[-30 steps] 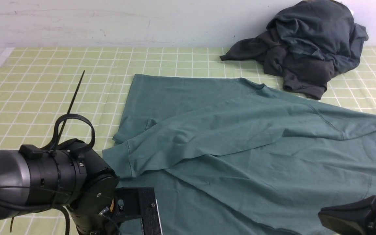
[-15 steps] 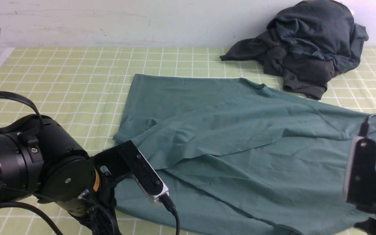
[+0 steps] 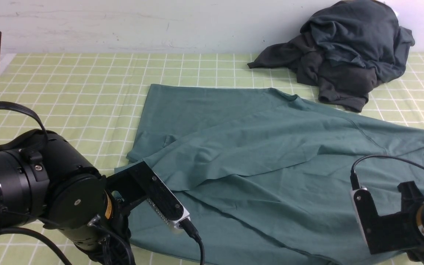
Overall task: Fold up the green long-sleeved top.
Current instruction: Use both arms simultaneously to clamp the lower edge of the clothing fabric, then use both arms to drag the lower edge of the fabric forward and fold it over the upper edge
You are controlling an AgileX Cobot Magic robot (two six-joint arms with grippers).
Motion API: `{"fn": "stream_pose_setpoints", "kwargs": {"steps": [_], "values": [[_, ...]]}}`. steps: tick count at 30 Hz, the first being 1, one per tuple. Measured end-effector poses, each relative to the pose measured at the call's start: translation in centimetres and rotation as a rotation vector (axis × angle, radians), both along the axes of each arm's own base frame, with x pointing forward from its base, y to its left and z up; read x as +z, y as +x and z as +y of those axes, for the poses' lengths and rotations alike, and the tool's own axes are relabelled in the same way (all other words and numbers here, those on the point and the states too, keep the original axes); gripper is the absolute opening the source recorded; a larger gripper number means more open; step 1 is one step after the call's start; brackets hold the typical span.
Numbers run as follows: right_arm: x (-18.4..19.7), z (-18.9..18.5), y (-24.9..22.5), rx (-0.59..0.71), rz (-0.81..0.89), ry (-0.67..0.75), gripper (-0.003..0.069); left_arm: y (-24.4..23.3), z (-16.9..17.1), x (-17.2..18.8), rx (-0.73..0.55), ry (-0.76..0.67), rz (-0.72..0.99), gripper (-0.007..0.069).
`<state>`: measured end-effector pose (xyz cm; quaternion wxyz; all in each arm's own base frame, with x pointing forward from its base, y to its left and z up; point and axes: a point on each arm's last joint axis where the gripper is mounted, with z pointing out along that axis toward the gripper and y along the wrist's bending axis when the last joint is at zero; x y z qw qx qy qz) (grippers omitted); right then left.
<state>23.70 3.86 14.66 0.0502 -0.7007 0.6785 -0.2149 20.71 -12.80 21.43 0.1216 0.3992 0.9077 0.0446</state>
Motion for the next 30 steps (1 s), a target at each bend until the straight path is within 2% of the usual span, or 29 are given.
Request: {"fn": "stream_pose_setpoints", "kwargs": {"steps": [4,7,8,9,10,11,14,20,25,30], "values": [[0.0,0.0,0.1,-0.006,-0.006,-0.003,0.0163,0.0,0.0,0.0,0.001,-0.001,0.001,0.0006],[0.1,0.0,0.0,-0.090,-0.031,0.034,0.0078,-0.1,-0.1,0.0,0.006,-0.008,0.006,0.0006],[0.2,0.0,0.0,-0.105,-0.036,0.041,0.0072,-0.1,-0.1,0.0,0.007,-0.009,0.006,0.0006],[0.9,0.0,-0.2,-0.188,-0.072,0.084,0.0019,-0.2,-0.2,0.0,0.019,-0.023,0.021,0.0006],[1.1,-0.1,-0.3,-0.207,-0.082,0.093,0.0015,-0.2,-0.2,0.0,0.020,-0.025,0.022,0.0006],[1.9,-0.2,-0.5,-0.285,-0.118,0.133,0.0000,-0.4,-0.2,0.1,0.029,-0.036,0.030,0.0006],[3.6,-0.5,-1.3,-0.418,-0.186,0.195,-0.0006,-0.9,-0.1,0.9,0.044,-0.071,0.025,0.0006],[6.3,-0.6,-1.3,-0.453,-0.293,0.251,-0.0006,0.4,0.2,4.4,0.112,-0.162,-0.082,0.0006],[8.3,-0.7,1.8,-0.472,-0.380,0.308,-0.0006,5.2,1.1,8.3,0.272,-0.309,-0.279,0.0006],[9.4,-1.3,6.5,-0.475,-0.467,0.372,-0.0006,11.2,1.9,9.8,0.358,-0.377,-0.420,0.0006]]}}
